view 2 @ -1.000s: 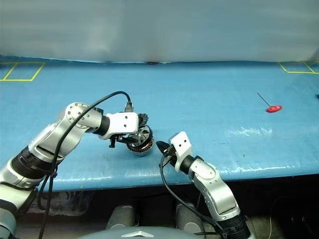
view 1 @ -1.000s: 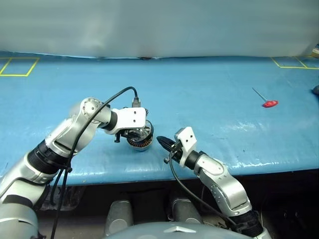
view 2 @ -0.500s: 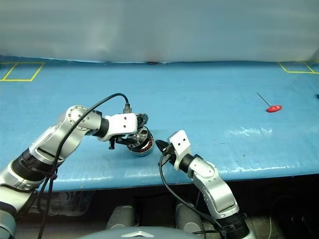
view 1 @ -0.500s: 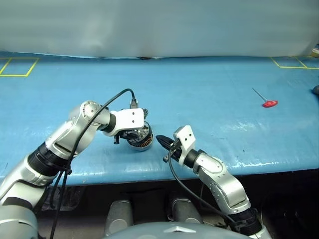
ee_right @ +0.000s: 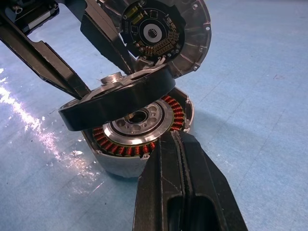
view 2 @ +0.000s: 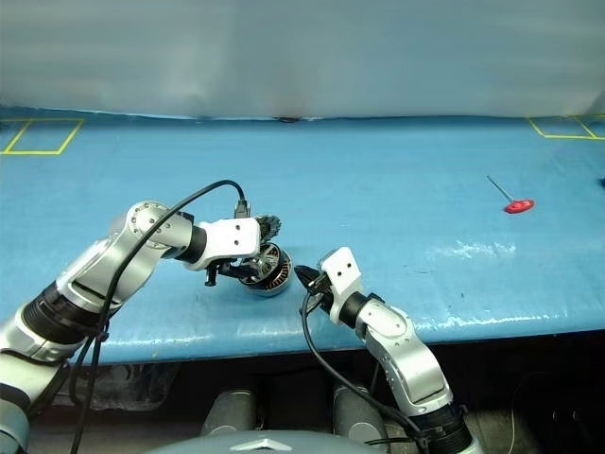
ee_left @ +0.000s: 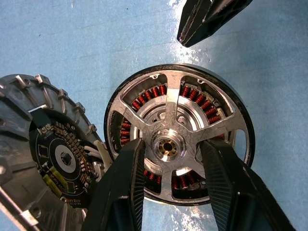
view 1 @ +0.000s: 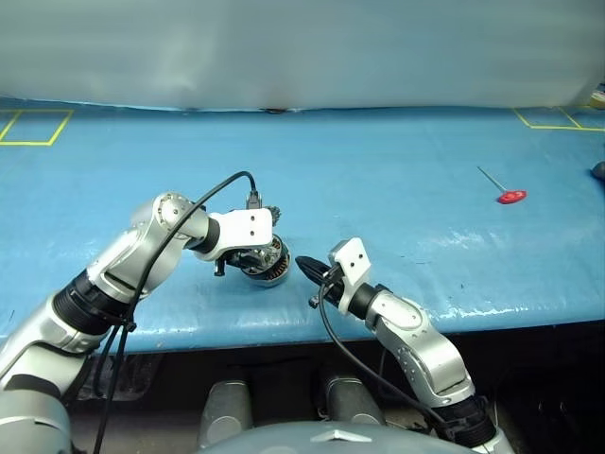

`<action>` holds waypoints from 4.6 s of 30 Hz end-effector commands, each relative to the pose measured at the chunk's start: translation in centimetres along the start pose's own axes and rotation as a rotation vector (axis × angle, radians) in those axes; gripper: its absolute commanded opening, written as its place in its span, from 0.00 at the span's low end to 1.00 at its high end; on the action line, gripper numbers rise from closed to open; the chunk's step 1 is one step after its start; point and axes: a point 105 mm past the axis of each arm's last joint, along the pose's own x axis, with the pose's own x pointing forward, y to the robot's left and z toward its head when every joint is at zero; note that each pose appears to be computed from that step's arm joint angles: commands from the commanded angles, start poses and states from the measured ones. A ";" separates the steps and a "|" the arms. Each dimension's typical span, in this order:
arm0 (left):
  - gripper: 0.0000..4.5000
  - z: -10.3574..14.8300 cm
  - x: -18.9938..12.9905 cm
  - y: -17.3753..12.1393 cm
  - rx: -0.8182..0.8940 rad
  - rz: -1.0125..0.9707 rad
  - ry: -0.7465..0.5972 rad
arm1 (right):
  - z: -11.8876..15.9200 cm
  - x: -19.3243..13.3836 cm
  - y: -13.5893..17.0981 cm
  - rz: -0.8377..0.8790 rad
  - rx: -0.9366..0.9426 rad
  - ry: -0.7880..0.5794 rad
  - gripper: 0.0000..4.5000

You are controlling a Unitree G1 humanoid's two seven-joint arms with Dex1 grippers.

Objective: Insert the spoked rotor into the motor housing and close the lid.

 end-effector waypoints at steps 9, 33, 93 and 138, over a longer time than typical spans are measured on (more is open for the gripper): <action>0.33 -0.1 0.2 1.0 -0.007 0.044 0.009 | 1.0 -0.1 0.1 0.001 -0.023 -0.041 0.00; 0.33 0.1 0.0 0.3 0.031 -0.021 0.021 | 1.0 -0.1 0.1 -0.007 -0.021 -0.047 0.00; 0.01 -2.3 -1.4 -8.9 -0.603 0.572 -0.608 | 3.6 5.3 1.9 0.132 -0.148 0.040 0.00; 0.01 -3.6 0.8 -11.6 -0.728 0.545 -0.678 | -2.1 7.2 2.0 0.225 -0.070 0.223 0.00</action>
